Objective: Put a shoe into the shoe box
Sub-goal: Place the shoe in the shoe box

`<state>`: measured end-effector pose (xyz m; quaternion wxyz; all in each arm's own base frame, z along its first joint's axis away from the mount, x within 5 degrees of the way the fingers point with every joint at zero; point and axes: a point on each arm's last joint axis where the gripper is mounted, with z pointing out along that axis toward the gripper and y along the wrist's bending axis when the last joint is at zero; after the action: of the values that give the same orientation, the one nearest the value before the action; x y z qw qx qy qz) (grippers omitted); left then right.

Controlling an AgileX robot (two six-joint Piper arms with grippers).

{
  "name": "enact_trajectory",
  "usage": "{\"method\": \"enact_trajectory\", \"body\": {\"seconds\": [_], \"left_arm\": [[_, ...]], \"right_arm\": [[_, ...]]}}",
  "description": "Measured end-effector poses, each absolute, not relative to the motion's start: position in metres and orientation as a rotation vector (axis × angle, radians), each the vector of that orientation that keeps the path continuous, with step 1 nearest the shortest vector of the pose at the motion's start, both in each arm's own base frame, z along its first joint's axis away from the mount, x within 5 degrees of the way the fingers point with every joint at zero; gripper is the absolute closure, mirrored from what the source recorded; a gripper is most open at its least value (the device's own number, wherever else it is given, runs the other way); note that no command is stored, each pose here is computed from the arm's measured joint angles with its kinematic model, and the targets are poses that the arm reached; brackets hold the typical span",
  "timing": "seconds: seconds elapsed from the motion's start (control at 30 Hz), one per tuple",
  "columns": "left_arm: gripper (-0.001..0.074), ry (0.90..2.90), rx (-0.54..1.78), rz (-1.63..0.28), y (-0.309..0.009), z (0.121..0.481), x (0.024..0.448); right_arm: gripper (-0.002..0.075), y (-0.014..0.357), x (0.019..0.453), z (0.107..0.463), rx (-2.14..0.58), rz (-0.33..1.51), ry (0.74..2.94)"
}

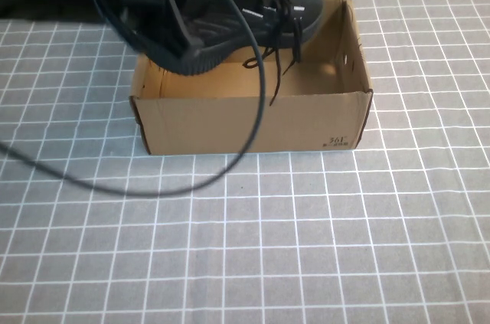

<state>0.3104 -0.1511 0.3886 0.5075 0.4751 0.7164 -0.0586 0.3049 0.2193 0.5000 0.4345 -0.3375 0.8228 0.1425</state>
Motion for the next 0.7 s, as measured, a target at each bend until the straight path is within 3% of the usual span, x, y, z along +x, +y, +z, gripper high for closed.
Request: {"method": "enact_trajectory", "body": {"seconds": [0.2,0.4,0.7], "left_arm": [[0.0695,1.760,1.223,-0.273,-0.136,0.393,0.347],[0.0695,1.619,1.306,-0.378,-0.110,0.394,0.388],[0.0696,1.468,1.396,-0.564,-0.098,0.356,0.447]], "right_arm": [[0.0740,0.216,0.304,0.503,-0.819,0.334,2.048],[0.0742,0.212,0.302,0.506,-0.800,0.307,2.043],[0.0742,0.191,0.295,0.522,-0.738,0.288,2.017]]}}
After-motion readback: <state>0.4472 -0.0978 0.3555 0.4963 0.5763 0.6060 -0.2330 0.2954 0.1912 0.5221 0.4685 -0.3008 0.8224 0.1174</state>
